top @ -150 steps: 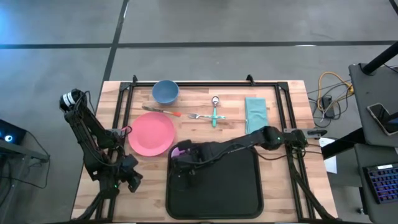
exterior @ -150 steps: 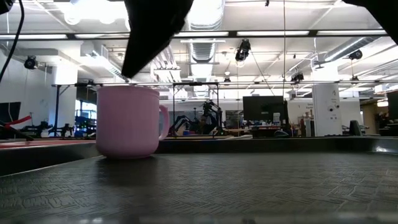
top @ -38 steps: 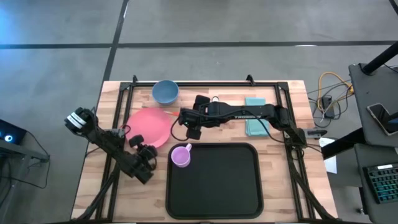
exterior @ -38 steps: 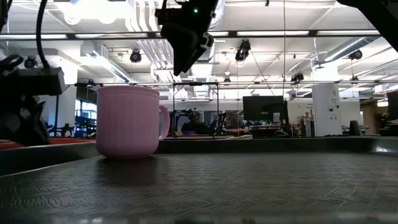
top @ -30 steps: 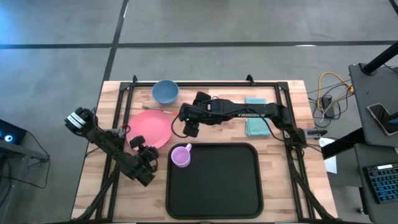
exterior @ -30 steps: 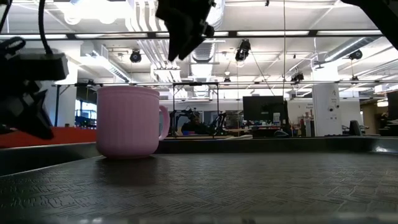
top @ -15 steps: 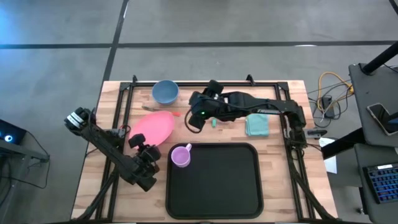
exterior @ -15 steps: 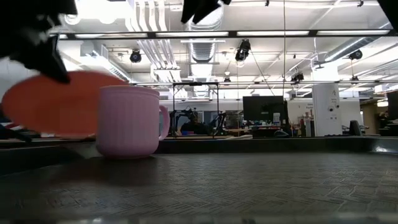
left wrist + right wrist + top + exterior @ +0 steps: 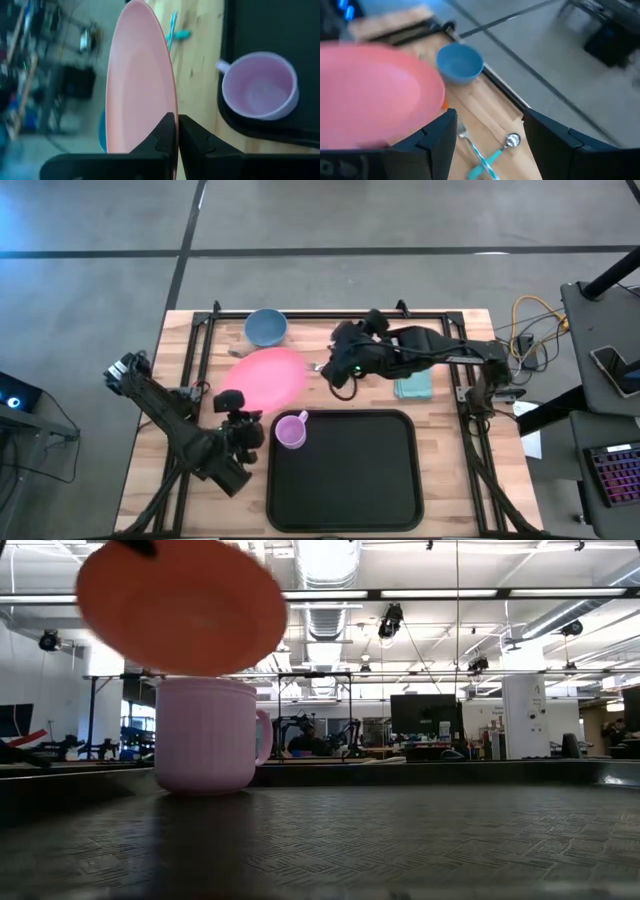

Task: Set up tray
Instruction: Put the pink plate on the black tray to the bottom right of the purple mug

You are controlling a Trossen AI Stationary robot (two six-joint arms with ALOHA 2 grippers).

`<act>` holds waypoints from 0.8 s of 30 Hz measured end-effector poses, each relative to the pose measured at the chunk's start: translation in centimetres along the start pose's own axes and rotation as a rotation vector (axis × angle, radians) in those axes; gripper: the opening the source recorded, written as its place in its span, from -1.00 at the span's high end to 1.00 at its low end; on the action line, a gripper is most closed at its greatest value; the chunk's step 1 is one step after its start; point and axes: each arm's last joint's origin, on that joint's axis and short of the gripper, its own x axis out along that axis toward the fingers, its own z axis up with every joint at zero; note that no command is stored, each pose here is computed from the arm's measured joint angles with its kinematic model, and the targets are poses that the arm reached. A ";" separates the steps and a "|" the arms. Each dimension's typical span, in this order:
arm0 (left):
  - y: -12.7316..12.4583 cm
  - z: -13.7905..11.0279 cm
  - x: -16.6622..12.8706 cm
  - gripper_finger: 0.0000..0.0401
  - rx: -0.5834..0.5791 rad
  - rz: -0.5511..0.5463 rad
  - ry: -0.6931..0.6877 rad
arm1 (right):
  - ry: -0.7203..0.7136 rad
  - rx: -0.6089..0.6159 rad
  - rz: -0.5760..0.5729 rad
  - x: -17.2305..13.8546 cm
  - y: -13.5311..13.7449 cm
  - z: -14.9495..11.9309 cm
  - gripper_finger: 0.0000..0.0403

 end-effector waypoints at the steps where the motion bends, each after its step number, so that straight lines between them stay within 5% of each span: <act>1: 0.2 0.4 -0.3 1.00 0.040 -0.012 -0.017 | -0.019 0.063 -0.017 -0.6 -0.2 0.0 -0.07; 10: -0.7 3.6 -1.8 1.00 0.329 -0.108 -0.248 | -0.198 0.444 -0.063 -7.3 -2.5 -0.7 -0.07; 18: -4.7 5.9 -2.1 1.00 0.513 -0.140 -0.434 | -0.235 0.574 0.018 -10.5 -3.4 -1.2 -0.07; 24: -9.0 7.1 -1.3 1.00 0.516 -0.242 -0.501 | -0.195 0.626 0.065 -10.7 -3.2 -1.4 -0.07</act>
